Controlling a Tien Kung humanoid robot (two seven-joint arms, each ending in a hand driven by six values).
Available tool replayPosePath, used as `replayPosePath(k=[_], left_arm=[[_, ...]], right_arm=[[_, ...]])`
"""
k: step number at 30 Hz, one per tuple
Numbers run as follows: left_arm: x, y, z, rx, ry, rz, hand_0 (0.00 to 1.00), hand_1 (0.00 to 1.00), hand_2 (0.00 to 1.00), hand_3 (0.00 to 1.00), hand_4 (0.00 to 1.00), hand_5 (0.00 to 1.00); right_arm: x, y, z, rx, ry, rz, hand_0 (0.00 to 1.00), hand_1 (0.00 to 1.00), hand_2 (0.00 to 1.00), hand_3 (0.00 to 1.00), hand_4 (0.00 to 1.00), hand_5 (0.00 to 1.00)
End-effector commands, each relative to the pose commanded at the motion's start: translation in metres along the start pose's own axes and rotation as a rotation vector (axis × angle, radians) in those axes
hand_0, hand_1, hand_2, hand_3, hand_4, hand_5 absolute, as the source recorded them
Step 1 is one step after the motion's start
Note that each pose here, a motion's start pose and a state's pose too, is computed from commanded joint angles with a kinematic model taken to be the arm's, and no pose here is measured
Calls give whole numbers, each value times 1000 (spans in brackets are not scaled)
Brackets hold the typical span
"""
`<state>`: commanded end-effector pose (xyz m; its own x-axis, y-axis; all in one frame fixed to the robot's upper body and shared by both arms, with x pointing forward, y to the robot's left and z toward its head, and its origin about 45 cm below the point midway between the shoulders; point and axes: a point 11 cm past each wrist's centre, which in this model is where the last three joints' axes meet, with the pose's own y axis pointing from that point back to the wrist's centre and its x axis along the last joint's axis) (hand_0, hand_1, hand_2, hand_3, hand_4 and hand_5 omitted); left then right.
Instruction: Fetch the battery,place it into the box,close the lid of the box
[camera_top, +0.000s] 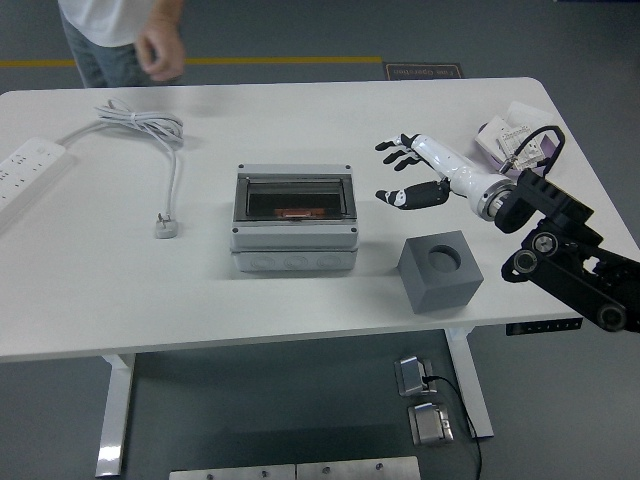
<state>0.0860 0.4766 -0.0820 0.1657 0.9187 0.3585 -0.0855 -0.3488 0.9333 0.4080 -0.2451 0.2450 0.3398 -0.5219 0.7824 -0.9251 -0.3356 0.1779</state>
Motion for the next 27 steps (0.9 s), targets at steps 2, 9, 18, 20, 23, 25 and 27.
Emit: replayPosePath(k=[2, 9, 18, 20, 23, 25, 27], left_arm=[[-1, 0, -2, 4, 3, -2, 570, 688, 554, 591, 488, 148], [-3, -1, -8, 15, 15, -4, 569, 687, 554, 591, 487, 148], [-3, -1, -10, 17, 24, -4, 569, 687, 554, 591, 488, 149], [-2, -1, -10, 16, 25, -2, 570, 687, 554, 591, 488, 150], [0, -1, -10, 15, 28, 1, 570, 687, 554, 591, 488, 150], [2, -1, -10, 15, 30, 4, 570, 687, 554, 591, 488, 150], [3, -1, -10, 16, 32, 6, 570, 687, 554, 591, 488, 149]], right_arm=[[4, 10, -1, 37, -24, 57, 770, 670, 727, 793, 801, 212], [13, 45, 25, 98, -362, 328, 765, 655, 698, 757, 802, 222], [-24, 92, 79, 151, -802, 490, 748, 653, 690, 750, 812, 246], [-29, 97, 78, 198, -881, 493, 736, 650, 684, 735, 855, 335], [-24, 102, 80, 247, -975, 543, 736, 650, 684, 735, 855, 335], [-19, 106, 84, 260, -1038, 592, 736, 650, 684, 735, 855, 335], [-15, 109, 90, 252, -1084, 626, 740, 654, 685, 734, 894, 410]])
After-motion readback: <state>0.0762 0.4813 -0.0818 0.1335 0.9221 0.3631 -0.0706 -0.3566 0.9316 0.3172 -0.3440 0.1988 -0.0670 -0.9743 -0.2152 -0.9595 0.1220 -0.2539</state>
